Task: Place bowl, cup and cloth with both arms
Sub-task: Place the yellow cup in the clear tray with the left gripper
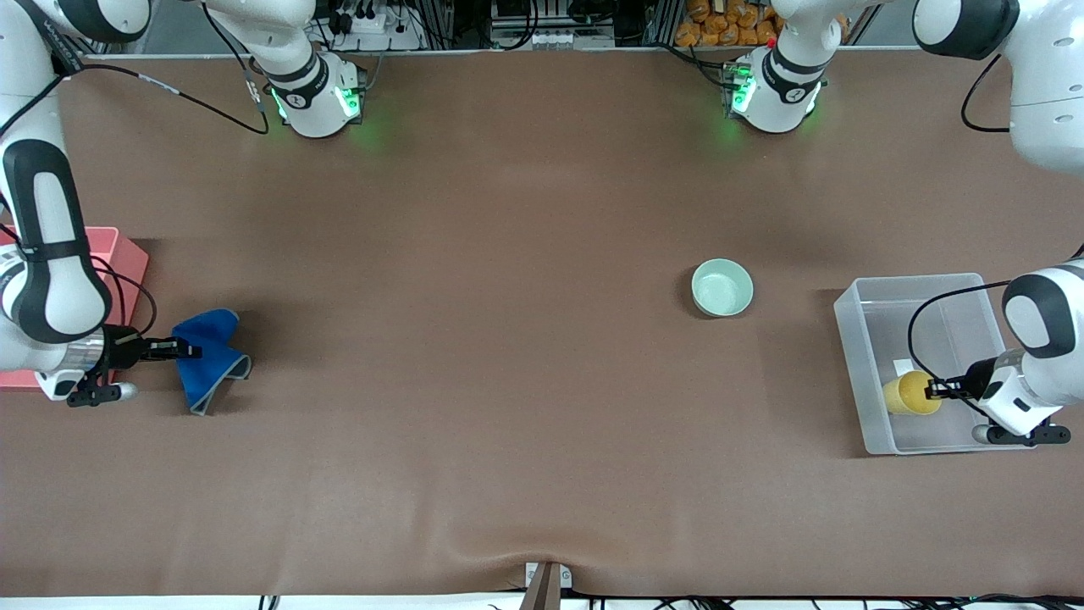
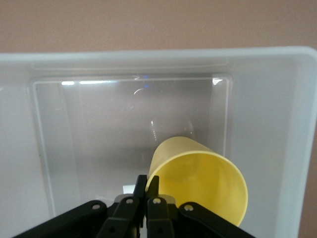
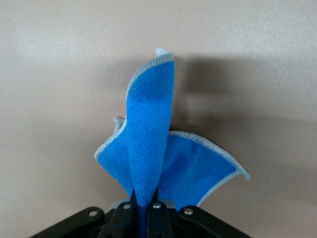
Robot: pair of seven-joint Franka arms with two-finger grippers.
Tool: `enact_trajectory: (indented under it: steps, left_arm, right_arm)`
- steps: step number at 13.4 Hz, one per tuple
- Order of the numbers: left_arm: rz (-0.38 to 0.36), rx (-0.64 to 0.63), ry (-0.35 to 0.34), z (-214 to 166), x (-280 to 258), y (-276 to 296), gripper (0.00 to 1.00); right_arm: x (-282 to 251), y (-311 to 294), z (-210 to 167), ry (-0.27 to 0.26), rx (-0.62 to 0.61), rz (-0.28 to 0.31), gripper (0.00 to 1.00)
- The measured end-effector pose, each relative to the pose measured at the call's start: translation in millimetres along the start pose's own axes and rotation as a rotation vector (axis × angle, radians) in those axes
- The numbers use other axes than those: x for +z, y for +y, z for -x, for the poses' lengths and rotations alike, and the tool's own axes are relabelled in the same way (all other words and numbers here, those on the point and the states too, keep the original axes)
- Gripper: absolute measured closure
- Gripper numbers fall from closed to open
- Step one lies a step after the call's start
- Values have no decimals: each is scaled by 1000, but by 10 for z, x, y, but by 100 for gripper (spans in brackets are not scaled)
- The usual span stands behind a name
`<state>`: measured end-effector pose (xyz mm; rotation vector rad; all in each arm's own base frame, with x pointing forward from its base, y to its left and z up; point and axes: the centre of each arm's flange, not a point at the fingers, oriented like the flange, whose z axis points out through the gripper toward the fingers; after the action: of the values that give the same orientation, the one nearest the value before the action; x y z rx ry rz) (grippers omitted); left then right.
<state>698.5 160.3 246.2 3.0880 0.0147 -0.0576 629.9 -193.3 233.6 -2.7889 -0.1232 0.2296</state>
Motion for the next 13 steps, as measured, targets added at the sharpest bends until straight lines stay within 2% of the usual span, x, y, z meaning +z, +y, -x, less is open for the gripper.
enact_trajectory:
  steps: [4,5,9,13]
  left_arm:
    - [-3,5,10,-22,31,31,97]
    - [-3,5,14,-27,29,32,93]
    - [-3,10,21,-47,98,62,49]
    - [-7,11,43,-88,-89,58,8]
  right_arm:
    - [-179,-26,-72,27,-11,12,95]
    - [-232,-44,-91,30,-16,12,95]
    - [-454,-181,-169,4,-56,28,95]
    - [-547,-358,-271,-41,-130,135,95]
